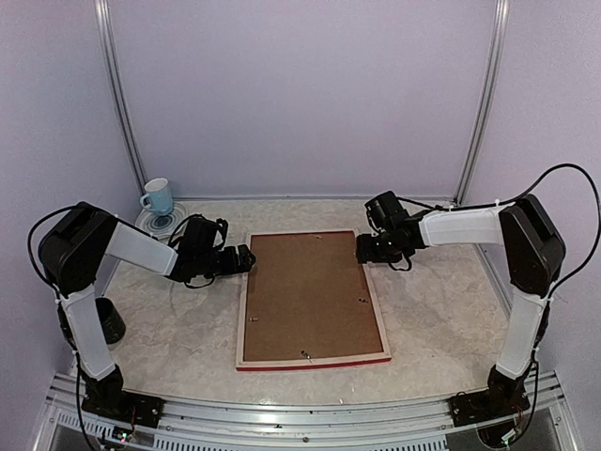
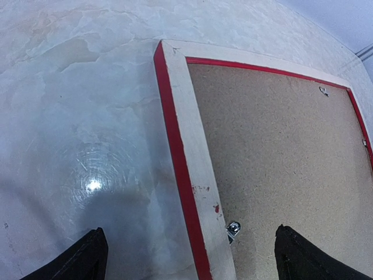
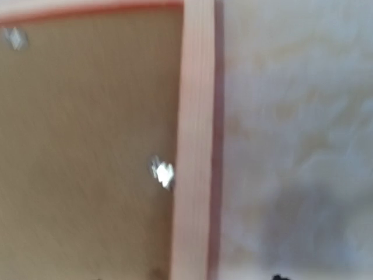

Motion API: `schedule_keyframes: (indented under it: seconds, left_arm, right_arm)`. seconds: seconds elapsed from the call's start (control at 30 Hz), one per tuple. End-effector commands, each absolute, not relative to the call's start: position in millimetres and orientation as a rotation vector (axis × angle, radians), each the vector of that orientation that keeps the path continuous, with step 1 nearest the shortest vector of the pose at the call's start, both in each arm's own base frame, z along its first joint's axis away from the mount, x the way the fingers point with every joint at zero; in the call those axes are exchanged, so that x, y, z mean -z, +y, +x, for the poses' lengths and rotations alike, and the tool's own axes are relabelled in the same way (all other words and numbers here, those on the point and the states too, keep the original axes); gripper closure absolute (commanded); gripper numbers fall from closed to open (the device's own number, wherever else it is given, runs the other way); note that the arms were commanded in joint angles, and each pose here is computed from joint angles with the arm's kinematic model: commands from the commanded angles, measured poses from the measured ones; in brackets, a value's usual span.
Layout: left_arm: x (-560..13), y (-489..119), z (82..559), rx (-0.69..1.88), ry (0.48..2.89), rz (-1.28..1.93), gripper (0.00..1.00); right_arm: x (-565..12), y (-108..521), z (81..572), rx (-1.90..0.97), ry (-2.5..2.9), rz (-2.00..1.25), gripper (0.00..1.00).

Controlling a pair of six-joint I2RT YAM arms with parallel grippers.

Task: Put the photo into the frame
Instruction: Press the fastener onto the backboard.

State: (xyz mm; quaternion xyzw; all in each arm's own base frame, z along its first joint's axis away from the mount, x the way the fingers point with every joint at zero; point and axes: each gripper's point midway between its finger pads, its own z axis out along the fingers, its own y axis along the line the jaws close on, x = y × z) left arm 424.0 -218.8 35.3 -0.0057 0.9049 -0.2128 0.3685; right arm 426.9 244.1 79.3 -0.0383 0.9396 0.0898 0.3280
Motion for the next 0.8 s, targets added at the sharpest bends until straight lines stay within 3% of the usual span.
schedule_keyframes:
  seconds: [0.0,0.5,0.77]
  left_arm:
    - [18.8,-189.1,389.2,0.386,2.545,-0.049,0.01]
    - [22.3,-183.5,387.1,0.289,2.57,-0.016,0.02]
    - [12.1,-194.5,363.4,0.276,2.575,0.016,0.01]
  right_arm:
    - [-75.8,244.5,416.8,-0.277,2.468,-0.158,0.38]
    - [-71.1,240.5,402.1,-0.281,2.481,-0.23,0.38]
    - [-70.0,247.6,387.8,-0.36,2.498,-0.274,0.36]
